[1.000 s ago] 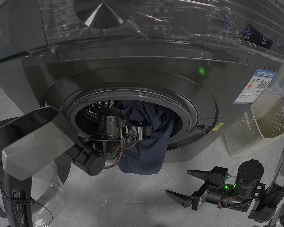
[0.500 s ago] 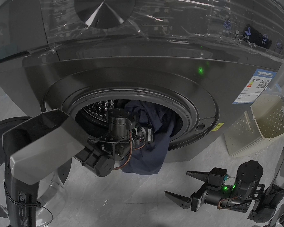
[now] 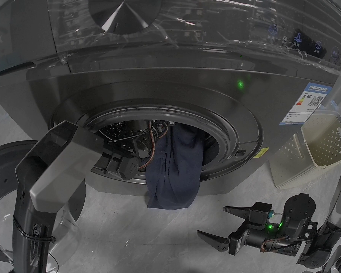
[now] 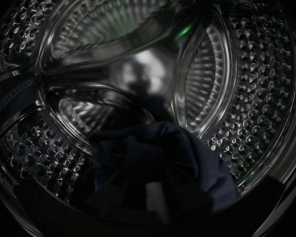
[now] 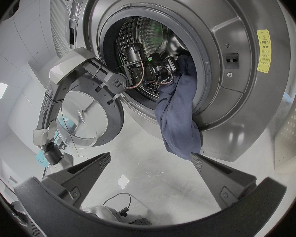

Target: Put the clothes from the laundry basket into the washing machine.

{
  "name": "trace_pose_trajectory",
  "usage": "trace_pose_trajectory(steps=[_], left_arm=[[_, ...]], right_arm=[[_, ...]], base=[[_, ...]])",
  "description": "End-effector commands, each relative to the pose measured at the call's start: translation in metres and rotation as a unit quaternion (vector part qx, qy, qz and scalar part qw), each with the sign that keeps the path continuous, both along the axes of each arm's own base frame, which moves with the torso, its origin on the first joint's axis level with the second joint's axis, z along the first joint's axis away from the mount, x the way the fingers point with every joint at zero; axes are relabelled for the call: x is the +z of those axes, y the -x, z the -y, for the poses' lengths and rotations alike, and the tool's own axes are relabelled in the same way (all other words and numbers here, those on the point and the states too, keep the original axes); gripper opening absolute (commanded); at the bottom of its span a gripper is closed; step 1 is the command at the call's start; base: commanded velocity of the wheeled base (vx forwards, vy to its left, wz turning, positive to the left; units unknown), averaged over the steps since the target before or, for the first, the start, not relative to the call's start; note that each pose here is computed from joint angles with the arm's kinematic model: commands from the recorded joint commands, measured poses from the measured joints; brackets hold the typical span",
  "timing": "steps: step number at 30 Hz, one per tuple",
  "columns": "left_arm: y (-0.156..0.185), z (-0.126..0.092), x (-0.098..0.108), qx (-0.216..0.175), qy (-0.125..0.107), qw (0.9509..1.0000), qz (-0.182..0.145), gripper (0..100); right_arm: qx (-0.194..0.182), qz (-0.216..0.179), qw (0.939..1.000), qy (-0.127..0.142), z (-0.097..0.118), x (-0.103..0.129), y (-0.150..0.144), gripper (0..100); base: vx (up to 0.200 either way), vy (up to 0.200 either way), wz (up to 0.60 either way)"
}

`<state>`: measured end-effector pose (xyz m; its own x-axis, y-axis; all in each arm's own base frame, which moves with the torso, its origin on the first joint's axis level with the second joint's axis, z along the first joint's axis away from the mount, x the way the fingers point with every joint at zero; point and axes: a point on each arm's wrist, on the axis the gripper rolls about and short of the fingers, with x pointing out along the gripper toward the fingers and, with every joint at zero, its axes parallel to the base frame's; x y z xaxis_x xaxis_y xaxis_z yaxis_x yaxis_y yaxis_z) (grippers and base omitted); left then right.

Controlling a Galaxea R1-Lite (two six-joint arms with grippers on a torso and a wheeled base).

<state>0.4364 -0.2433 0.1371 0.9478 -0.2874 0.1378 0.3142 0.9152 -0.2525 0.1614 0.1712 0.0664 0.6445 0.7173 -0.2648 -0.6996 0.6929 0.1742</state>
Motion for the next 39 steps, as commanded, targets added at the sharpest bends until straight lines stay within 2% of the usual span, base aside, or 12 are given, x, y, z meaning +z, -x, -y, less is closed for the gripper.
trace_pose_trajectory(steps=[1, 4, 9, 13, 14, 16, 17, 24, 27, 28, 34, 39], left_arm=[[0.007, -0.008, 0.009, 0.007, 0.008, 0.9999, -0.004, 100], [0.031, -0.005, 0.02, -0.009, 0.016, 0.9996, -0.022, 100], [0.082, -0.01, 0.02, -0.046, -0.019, 0.996, -0.074, 100], [0.111, -0.015, -0.005, -0.079, -0.055, 0.9877, -0.123, 100], [0.111, -0.015, -0.005, -0.079, -0.055, 0.9877, -0.123, 100], [0.123, -0.017, -0.029, -0.096, -0.077, 0.9799, -0.157, 100], [0.125, -0.017, -0.035, -0.101, -0.08, 0.9783, -0.162, 100], [0.111, -0.01, -0.069, -0.104, -0.107, 0.9724, -0.179, 100], [0.103, -0.007, -0.078, -0.104, -0.11, 0.9716, -0.182, 100], [0.101, -0.005, -0.08, -0.104, -0.11, 0.9716, -0.182, 0], [0.087, 0.005, -0.084, -0.104, -0.104, 0.9735, -0.175, 0], [0.07, 0.007, -0.058, -0.092, -0.069, 0.9848, -0.131, 0]], right_arm=[[0.001, -0.002, 1.0, 0.002, -0.001, -0.002, 0.0, 100], [0.001, -0.003, 1.0, 0.003, 0.0, -0.002, 0.0, 100], [0.002, -0.003, 1.0, 0.003, 0.0, -0.002, 0.001, 100], [0.001, -0.003, 1.0, 0.004, -0.001, -0.002, 0.001, 100], [0.001, -0.003, 1.0, 0.004, -0.001, -0.002, 0.001, 100], [0.005, -0.003, 1.0, 0.004, -0.002, -0.002, 0.002, 100], [0.006, -0.003, 1.0, 0.004, -0.002, -0.002, 0.003, 100], [0.004, -0.002, 1.0, 0.003, -0.002, -0.002, 0.002, 100], [0.006, -0.002, 1.0, 0.003, -0.002, -0.001, 0.003, 100], [0.006, -0.002, 1.0, 0.003, -0.002, -0.001, 0.003, 100], [0.006, 0.0, 1.0, 0.001, -0.002, 0.0, 0.003, 100], [0.005, 0.001, 1.0, 0.0, -0.001, 0.0, 0.003, 100]], base=[[0.0, 0.0, 0.0], [0.0, 0.0, 0.0], [0.0, 0.0, 0.0], [0.0, 0.0, 0.0], [0.0, 0.0, 0.0], [0.0, 0.0, 0.0], [0.0, 0.0, 0.0], [0.0, 0.0, 0.0], [0.0, 0.0, 0.0], [0.0, 0.0, 0.0], [0.0, 0.0, 0.0], [0.0, 0.0, 0.0]])
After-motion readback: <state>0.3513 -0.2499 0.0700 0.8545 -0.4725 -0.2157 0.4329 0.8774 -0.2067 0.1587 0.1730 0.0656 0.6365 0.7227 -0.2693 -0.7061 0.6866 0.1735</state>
